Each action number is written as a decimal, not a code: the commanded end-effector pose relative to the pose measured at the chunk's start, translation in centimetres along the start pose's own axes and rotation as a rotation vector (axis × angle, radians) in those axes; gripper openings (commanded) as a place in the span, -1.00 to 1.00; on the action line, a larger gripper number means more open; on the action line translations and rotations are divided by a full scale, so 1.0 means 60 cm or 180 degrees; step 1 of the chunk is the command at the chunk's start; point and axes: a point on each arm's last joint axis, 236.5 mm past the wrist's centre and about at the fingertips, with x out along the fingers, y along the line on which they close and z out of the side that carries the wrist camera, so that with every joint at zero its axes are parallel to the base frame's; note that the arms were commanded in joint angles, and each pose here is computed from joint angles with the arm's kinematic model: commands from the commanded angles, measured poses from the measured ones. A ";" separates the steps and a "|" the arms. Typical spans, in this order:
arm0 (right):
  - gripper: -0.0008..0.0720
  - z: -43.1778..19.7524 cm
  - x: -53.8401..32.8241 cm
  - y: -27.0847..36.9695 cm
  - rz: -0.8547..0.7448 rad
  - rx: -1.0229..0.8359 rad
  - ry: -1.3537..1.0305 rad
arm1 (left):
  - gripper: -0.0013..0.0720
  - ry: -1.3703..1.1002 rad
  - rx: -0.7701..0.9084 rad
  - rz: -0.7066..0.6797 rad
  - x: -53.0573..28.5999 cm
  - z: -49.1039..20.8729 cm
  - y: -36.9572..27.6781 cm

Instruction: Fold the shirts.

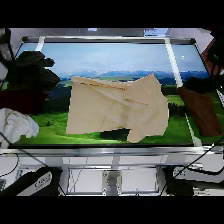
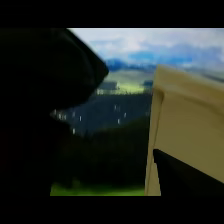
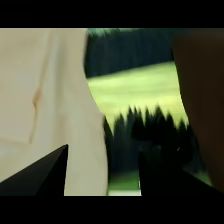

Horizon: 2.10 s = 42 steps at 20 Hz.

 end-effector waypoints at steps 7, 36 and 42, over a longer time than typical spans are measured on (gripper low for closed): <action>0.33 -0.275 0.072 0.038 0.0962 0.1446 0.0671 | 0.93 0.1465 -0.1485 -0.0788 0.020 -0.423 -0.111; -0.89 -0.282 0.126 0.153 0.1387 0.1097 0.0875 | 0.93 0.1826 -0.2403 -0.0593 0.042 -0.503 -0.122; -0.89 -0.291 0.109 0.170 0.1526 0.0971 0.0969 | 0.92 0.1574 -0.3105 -0.0745 0.096 -0.470 -0.140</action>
